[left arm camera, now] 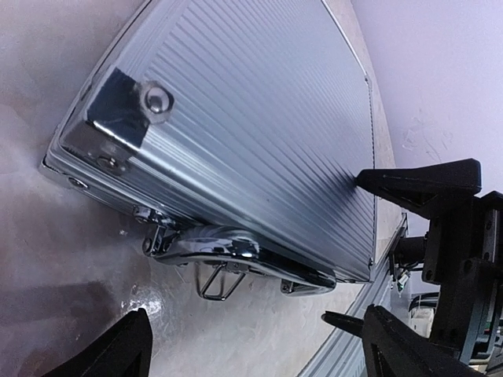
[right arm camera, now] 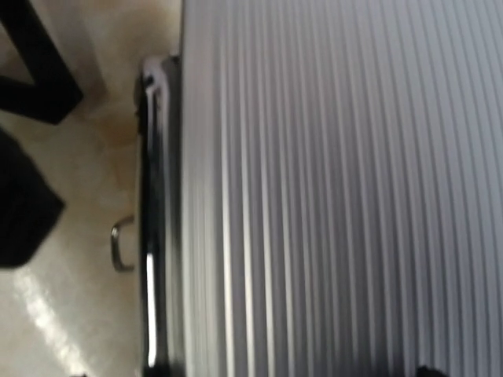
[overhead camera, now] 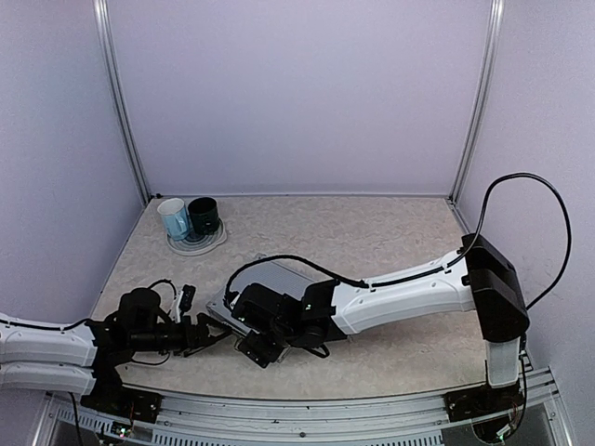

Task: Pack up texas hold em set
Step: Close the middle-side button of the box on the chip case.

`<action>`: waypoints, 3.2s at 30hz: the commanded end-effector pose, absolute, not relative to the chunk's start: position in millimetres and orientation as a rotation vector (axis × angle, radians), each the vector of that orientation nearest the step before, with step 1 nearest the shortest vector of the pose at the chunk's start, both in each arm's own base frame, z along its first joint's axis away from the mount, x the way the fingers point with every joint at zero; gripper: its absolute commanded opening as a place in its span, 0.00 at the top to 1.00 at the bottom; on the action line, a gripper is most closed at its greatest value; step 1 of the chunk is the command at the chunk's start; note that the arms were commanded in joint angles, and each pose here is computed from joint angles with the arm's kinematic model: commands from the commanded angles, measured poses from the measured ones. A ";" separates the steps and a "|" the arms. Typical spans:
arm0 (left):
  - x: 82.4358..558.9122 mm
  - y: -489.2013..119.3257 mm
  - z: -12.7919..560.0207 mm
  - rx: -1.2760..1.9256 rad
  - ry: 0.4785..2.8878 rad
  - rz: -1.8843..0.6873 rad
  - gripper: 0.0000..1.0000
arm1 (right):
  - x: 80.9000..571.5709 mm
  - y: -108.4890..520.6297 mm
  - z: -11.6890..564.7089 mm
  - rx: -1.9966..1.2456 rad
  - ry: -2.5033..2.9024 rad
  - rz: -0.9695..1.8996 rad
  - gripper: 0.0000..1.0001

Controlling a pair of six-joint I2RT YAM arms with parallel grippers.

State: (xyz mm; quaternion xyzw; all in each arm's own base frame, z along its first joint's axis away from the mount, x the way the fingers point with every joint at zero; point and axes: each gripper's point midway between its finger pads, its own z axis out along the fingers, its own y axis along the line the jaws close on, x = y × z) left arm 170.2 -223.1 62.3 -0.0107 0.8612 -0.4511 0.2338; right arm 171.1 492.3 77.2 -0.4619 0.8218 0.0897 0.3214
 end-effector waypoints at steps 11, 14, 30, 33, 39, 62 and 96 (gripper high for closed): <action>175.6 -233.7 74.4 -0.024 2.295 -1.334 0.08 | 190.5 480.9 51.0 -1.213 2.179 0.017 0.20; 174.3 -238.2 77.1 -0.004 2.272 -1.370 0.08 | 193.1 478.3 50.1 -1.204 2.187 0.025 0.21; 163.9 -232.4 49.5 0.041 2.355 -1.358 0.40 | 194.6 465.5 44.3 -1.185 2.236 0.071 0.24; 166.9 -226.6 46.2 0.035 2.368 -1.319 0.48 | 193.4 465.6 42.5 -1.190 2.241 0.077 0.24; 176.2 -226.2 44.7 0.083 2.382 -1.237 0.63 | 193.6 465.8 42.8 -1.193 2.240 0.081 0.25; 181.7 -245.3 16.9 0.197 2.494 -1.130 0.77 | 195.8 464.7 45.1 -1.190 2.246 0.092 0.26; 163.5 -263.2 20.1 0.439 2.461 -1.231 0.84 | 194.0 462.4 38.5 -1.198 2.265 0.094 0.28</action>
